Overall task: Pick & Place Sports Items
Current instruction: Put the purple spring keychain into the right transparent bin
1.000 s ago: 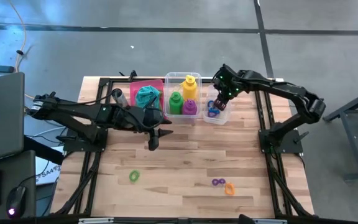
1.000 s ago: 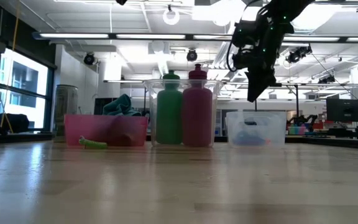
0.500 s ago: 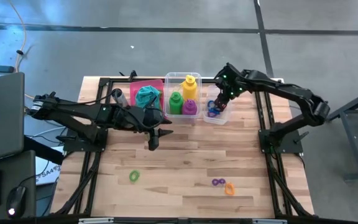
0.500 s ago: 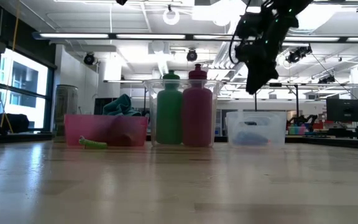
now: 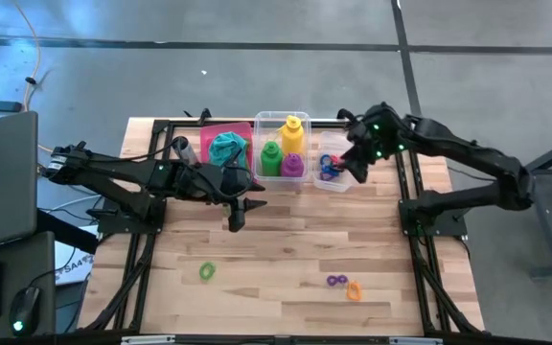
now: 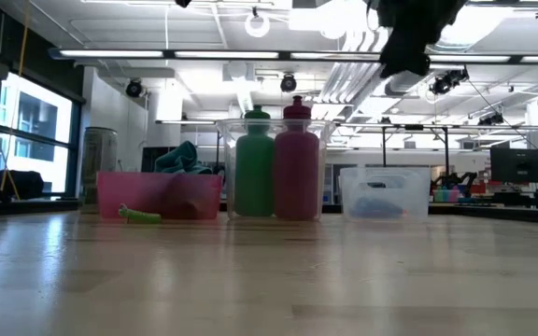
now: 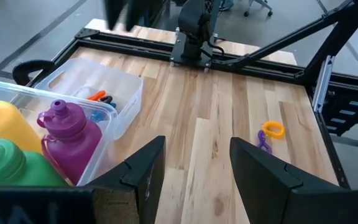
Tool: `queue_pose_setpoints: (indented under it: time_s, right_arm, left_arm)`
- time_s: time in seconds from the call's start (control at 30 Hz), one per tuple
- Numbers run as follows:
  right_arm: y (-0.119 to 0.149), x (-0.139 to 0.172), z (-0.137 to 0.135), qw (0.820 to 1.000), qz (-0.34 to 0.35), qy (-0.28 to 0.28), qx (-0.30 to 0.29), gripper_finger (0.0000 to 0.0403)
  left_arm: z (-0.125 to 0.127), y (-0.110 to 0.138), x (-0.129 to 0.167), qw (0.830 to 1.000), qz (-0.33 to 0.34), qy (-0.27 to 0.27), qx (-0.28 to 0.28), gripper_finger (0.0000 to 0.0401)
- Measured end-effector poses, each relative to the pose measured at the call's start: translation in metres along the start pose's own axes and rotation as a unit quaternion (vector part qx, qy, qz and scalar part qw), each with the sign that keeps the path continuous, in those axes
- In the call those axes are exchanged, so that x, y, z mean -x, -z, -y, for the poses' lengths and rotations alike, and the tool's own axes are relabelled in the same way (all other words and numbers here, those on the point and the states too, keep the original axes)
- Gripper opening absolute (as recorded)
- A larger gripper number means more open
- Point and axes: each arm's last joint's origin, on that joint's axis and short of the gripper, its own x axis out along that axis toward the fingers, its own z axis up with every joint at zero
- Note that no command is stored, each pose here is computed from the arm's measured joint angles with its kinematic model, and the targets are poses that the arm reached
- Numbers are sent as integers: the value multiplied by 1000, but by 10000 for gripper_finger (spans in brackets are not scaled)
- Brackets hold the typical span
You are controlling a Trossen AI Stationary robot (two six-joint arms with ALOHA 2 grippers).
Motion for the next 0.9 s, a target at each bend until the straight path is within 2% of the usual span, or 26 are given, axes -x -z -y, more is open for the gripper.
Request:
queue_pose_setpoints:
  time_s: [0.13,0.33,0.57,0.73,0.9]
  right_arm:
    - [7,8,-17,998,-9,-63,17,154]
    - [15,13,-41,993,-22,-113,24,153]
    - [25,11,-70,989,-45,-134,38,153]
    - [32,11,-92,989,-34,-135,50,153]
    - [41,14,-117,985,-29,-161,48,153]
  left_arm:
    - [0,0,0,1000,0,0,-4,177]
    - [0,0,0,1000,0,0,-4,177]
    - [0,0,0,1000,0,2,-4,177]
    - [2,0,0,1000,-7,30,-4,177]
    - [5,1,1,998,-14,59,-4,177]
